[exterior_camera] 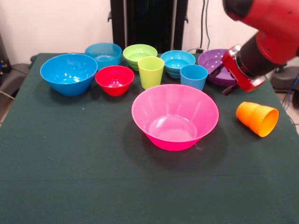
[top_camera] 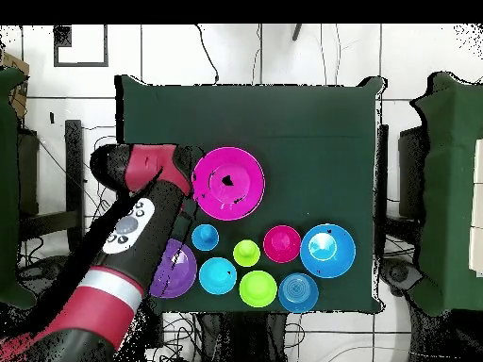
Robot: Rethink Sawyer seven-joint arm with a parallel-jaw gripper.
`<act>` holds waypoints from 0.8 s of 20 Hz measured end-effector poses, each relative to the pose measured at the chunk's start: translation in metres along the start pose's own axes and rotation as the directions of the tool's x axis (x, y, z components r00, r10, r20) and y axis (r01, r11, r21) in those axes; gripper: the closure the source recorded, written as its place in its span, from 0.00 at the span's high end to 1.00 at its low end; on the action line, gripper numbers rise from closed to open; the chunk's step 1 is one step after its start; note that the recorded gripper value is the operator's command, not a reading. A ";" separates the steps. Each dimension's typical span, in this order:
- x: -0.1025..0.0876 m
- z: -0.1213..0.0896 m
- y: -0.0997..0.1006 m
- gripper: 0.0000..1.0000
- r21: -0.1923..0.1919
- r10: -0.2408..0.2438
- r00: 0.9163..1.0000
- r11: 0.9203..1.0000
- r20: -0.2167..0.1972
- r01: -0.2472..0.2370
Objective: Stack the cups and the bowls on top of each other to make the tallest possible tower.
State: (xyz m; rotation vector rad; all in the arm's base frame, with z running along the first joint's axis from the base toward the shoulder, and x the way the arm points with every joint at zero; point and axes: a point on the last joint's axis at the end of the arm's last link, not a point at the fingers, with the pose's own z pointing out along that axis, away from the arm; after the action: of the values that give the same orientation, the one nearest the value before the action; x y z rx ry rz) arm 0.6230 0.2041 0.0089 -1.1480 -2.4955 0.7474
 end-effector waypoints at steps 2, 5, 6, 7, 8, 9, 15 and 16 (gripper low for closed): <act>-0.002 -0.006 0.008 1.00 0.032 0.024 1.000 0.999 -0.009 -0.023; -0.001 -0.020 0.023 1.00 0.060 0.054 0.998 0.997 -0.014 -0.053; 0.000 -0.023 0.026 1.00 0.061 0.057 0.998 0.997 -0.015 -0.056; 0.001 -0.031 0.032 1.00 0.062 0.062 0.998 0.996 -0.018 -0.060; 0.001 -0.036 0.036 1.00 0.061 0.063 0.998 0.996 -0.020 -0.062; 0.002 -0.043 0.042 1.00 0.056 0.064 0.998 0.996 -0.024 -0.063; 0.000 -0.080 0.077 1.00 0.008 0.082 0.995 0.997 -0.050 -0.081; 0.000 -0.084 0.082 1.00 0.001 0.087 0.995 0.996 -0.054 -0.087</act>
State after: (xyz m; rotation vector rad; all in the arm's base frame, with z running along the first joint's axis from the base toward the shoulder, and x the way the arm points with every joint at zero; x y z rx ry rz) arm 0.7123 0.2767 0.0316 -1.2674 -2.4150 0.7273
